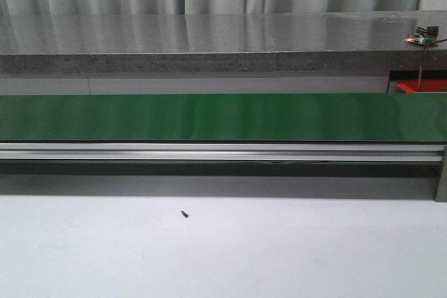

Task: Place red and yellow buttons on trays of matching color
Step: 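Raise the open right gripper away from the trays, then move the left gripper over the remaining button cluster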

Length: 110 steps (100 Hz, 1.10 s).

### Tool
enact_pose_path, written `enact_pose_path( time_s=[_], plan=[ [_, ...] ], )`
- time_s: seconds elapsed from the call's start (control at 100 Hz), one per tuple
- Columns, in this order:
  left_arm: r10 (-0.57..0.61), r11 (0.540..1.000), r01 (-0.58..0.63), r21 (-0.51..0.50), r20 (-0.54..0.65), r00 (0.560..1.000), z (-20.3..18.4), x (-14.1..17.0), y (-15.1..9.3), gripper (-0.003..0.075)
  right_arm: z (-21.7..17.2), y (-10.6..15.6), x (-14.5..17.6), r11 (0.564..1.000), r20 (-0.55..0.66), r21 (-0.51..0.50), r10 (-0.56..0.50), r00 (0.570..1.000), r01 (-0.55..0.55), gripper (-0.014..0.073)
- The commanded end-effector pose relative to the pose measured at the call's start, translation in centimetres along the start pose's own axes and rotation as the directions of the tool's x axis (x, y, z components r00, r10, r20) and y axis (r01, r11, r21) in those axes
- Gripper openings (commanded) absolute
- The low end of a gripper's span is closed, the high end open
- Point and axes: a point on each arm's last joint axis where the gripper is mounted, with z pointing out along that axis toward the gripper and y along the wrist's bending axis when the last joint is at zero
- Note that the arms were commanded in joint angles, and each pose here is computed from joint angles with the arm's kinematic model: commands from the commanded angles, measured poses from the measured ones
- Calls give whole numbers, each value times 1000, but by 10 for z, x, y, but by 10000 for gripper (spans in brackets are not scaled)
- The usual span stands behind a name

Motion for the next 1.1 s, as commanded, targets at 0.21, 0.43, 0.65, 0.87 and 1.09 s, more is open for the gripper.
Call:
enact_pose_path(
  time_s=[0.21,0.43,0.65,0.87,1.09],
  plan=[
    [-78,994,84,-67,87,993,-2,-26,6,-20,-17,2,-7,1000,148,-5,1,989,0,-68],
    [-99,977,104,-185,33,995,15,-55,19,-20,-17,2,-7,1000,141,-6,1,990,0,-68],
    [-117,960,115,-254,9,993,40,-86,33,-20,-17,2,-7,1000,141,-6,1,990,0,-68],
    [-203,910,191,-369,5,979,70,-104,70,-20,-17,2,-7,1000,141,-6,1,990,0,-68],
    [-317,864,267,-428,-48,947,107,-114,119,-20,-17,2,-7,1000,141,-6,1,990,0,-68]
  ],
)
